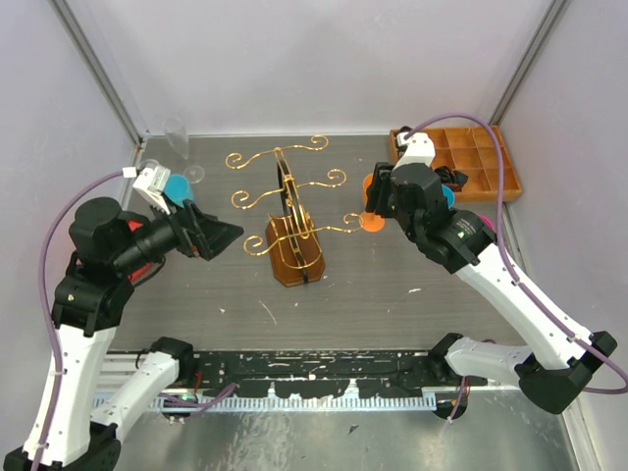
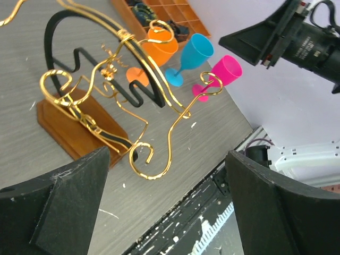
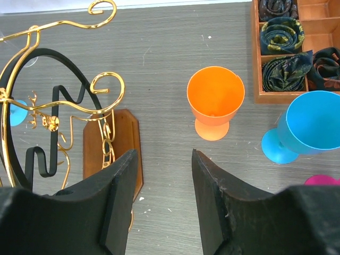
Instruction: Take the wine glass off the wine glass rack
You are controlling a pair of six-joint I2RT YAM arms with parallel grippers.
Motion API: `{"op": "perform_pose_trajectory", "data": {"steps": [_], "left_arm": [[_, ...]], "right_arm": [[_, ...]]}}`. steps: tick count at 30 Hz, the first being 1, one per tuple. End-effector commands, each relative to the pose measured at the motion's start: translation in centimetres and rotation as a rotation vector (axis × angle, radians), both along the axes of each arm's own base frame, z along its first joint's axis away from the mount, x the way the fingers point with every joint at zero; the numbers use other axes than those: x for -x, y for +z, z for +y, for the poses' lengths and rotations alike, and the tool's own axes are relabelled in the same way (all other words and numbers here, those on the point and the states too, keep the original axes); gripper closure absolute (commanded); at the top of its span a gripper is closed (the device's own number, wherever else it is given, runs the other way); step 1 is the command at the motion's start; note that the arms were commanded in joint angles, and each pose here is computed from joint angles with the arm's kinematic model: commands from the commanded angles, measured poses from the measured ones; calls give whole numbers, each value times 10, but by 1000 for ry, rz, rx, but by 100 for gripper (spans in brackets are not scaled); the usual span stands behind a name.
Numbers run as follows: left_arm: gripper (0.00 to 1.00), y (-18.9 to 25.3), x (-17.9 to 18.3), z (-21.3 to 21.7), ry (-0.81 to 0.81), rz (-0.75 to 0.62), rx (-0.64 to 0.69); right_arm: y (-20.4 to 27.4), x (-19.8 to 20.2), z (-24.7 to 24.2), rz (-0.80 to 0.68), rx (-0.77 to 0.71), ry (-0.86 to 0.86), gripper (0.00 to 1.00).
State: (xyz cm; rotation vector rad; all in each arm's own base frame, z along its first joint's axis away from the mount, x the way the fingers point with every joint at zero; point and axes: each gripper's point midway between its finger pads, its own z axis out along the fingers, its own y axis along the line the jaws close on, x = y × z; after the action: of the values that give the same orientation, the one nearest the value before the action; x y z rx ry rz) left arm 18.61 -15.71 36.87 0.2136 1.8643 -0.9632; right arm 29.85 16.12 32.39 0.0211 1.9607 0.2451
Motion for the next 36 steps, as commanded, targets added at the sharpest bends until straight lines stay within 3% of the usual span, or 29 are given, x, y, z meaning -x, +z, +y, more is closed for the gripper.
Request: {"op": "perform_pose_trajectory", "data": {"steps": [1,4,8,20,28,36], "left_arm": [[3,24,4,-16,-159,-194,-19],[2,30,18,-28,-321,-360,-54],[1,29,15,-24,-318,-560,-136],[6,25,8,-25,-278,-377,-77],[0,27,12,-19,-255,-459,-99],[0,27,20,-27,-325,-465,-63]], "right_arm": [[14,1,1,-25,-47,-4,49],[18,3,-3,-36,-47,-14,49],[21,4,-6,-45,-45,-19,49],[16,5,-5,-32,-36,-13,48],[14,3,-2,-26,-26,-1,48],[13,3,-1,-26,-33,1,47]]}}
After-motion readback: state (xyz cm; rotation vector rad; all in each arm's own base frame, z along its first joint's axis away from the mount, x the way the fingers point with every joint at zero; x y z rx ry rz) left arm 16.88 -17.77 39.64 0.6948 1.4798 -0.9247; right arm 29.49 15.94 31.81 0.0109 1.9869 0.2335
